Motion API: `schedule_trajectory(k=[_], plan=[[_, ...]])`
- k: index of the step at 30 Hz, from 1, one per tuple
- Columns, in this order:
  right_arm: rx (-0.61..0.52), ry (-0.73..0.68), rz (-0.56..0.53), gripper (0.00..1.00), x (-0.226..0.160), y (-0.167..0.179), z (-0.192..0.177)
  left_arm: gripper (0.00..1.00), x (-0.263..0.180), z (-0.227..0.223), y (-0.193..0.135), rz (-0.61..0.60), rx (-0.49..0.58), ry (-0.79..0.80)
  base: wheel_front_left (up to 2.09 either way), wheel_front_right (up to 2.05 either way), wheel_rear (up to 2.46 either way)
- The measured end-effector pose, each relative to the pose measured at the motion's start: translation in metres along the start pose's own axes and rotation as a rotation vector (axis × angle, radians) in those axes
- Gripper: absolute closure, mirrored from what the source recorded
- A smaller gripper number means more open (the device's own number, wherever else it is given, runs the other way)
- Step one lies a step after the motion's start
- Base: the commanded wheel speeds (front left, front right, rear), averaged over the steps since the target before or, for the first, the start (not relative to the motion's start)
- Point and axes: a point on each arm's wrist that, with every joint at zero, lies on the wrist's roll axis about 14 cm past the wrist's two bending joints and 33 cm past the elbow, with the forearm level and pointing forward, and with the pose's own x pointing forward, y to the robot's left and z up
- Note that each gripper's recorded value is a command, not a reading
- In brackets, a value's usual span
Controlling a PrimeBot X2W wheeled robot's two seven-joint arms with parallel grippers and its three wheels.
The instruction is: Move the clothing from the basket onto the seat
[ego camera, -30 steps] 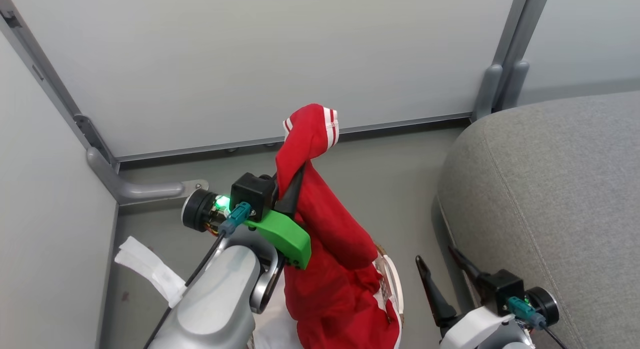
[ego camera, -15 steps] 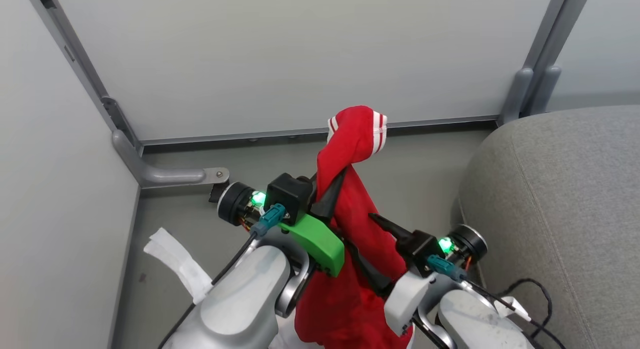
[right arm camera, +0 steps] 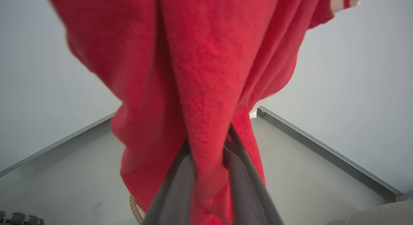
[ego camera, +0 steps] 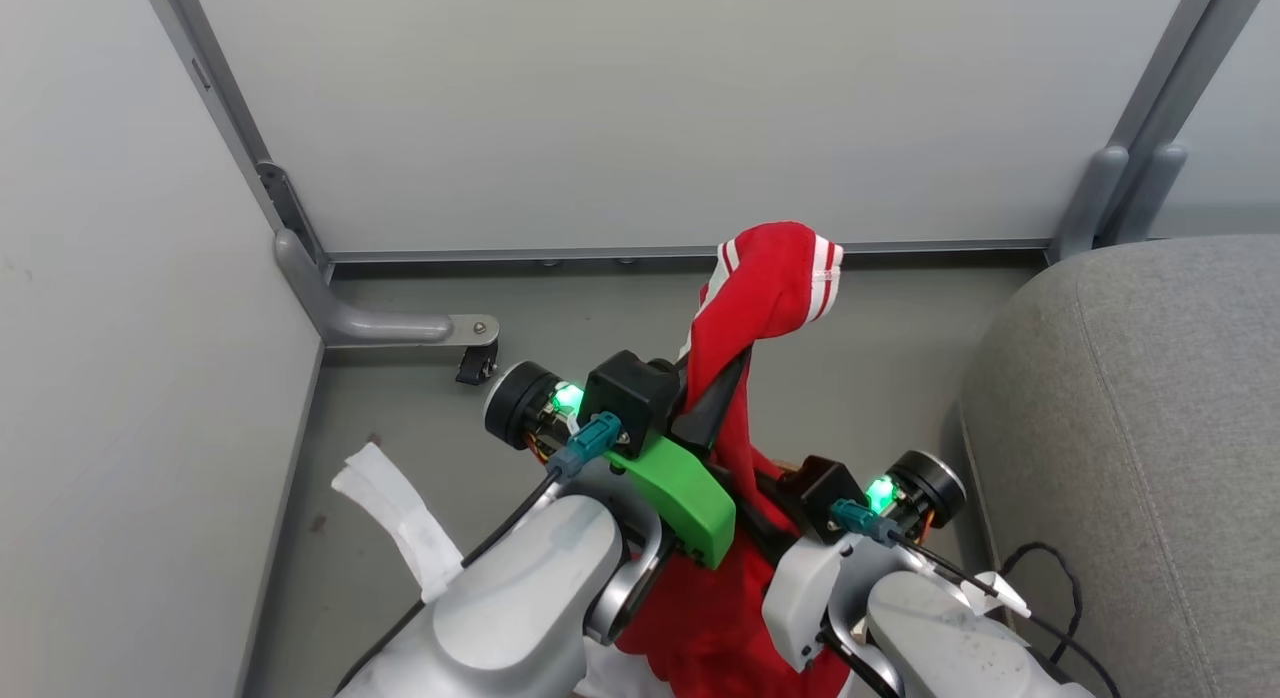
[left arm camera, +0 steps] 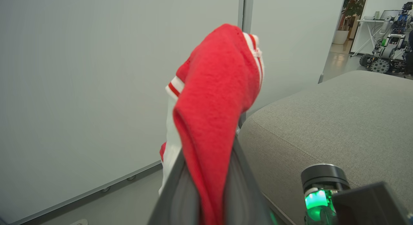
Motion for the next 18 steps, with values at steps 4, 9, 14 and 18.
schedule_trajectory(k=[4,9,14,18], plan=[[0.060,0.046,0.009,1.00,-0.003,0.008,-0.018,1.00,-0.002,-0.004,0.004,0.018,-0.008,0.013,0.00,0.00,0.00],[0.123,0.082,-0.023,1.00,-0.012,0.007,-0.033,1.00,-0.002,-0.007,0.010,0.042,-0.008,0.028,0.00,0.00,0.00],[0.140,0.076,-0.051,1.00,-0.017,0.001,-0.034,1.00,0.001,-0.009,0.013,0.049,-0.003,0.031,0.00,0.00,0.00],[0.166,0.024,-0.096,1.00,-0.020,-0.011,-0.021,0.00,0.005,-0.006,0.015,0.056,-0.009,0.014,0.00,0.00,0.00]])
